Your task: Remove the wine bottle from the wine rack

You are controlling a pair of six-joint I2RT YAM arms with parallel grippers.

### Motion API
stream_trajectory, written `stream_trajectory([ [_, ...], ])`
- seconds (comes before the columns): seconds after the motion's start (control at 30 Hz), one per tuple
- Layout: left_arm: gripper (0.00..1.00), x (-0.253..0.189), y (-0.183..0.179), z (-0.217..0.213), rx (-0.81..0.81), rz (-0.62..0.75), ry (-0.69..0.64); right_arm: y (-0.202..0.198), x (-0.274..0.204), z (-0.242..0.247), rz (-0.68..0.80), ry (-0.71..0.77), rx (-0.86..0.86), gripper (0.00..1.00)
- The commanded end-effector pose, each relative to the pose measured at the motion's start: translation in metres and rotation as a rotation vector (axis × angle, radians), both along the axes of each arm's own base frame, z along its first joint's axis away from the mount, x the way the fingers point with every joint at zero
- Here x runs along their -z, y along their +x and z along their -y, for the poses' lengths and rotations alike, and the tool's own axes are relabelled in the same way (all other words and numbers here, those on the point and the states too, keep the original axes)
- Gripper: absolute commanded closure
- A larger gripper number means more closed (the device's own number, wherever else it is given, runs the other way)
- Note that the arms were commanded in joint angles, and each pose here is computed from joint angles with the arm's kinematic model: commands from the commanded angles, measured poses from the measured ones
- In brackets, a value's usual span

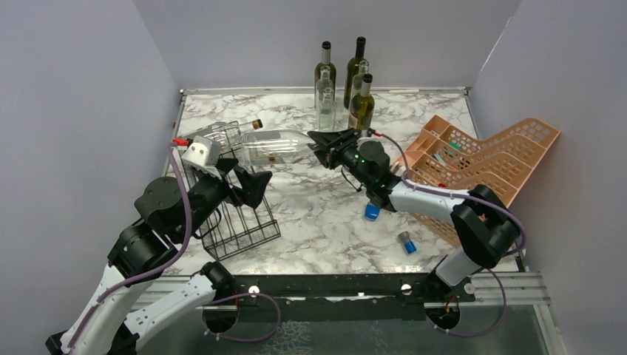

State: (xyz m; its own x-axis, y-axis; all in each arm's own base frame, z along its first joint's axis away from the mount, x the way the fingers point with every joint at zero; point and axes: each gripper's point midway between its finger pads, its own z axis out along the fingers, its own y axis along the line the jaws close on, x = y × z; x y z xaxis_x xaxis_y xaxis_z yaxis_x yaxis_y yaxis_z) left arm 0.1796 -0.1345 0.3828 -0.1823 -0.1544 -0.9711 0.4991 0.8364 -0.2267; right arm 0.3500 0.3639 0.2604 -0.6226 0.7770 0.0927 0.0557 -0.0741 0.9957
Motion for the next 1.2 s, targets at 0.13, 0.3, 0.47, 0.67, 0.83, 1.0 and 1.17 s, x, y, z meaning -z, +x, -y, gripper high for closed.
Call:
stream_trajectory([
  [0.13, 0.01, -0.006, 0.003, -0.002, -0.025, 0.007, -0.022, -0.013, -0.105, 0.057, 0.158, 0.173, 0.040, 0.77],
  [0.3, 0.01, -0.005, 0.005, -0.001, -0.026, -0.002, -0.025, -0.003, -0.089, 0.080, 0.120, 0.126, 0.065, 0.77],
  [0.47, 0.01, -0.002, 0.006, 0.002, -0.020, -0.012, -0.022, 0.000, -0.066, 0.095, 0.074, 0.053, 0.053, 0.77],
  [0.67, 0.01, 0.003, 0.008, 0.002, -0.029, -0.024, -0.020, 0.006, -0.043, 0.118, 0.025, -0.029, 0.059, 0.79],
  [0.83, 0.01, 0.005, 0.009, 0.004, -0.029, -0.032, -0.018, 0.014, -0.030, 0.140, 0.000, -0.095, 0.080, 0.79],
  [1.0, 0.01, 0.007, 0.011, 0.006, -0.030, -0.038, -0.021, 0.024, -0.020, 0.153, -0.001, -0.193, 0.081, 0.78],
  [1.17, 0.01, 0.008, 0.012, 0.007, -0.032, -0.038, -0.023, 0.035, -0.009, 0.165, -0.009, -0.275, 0.080, 0.78],
])
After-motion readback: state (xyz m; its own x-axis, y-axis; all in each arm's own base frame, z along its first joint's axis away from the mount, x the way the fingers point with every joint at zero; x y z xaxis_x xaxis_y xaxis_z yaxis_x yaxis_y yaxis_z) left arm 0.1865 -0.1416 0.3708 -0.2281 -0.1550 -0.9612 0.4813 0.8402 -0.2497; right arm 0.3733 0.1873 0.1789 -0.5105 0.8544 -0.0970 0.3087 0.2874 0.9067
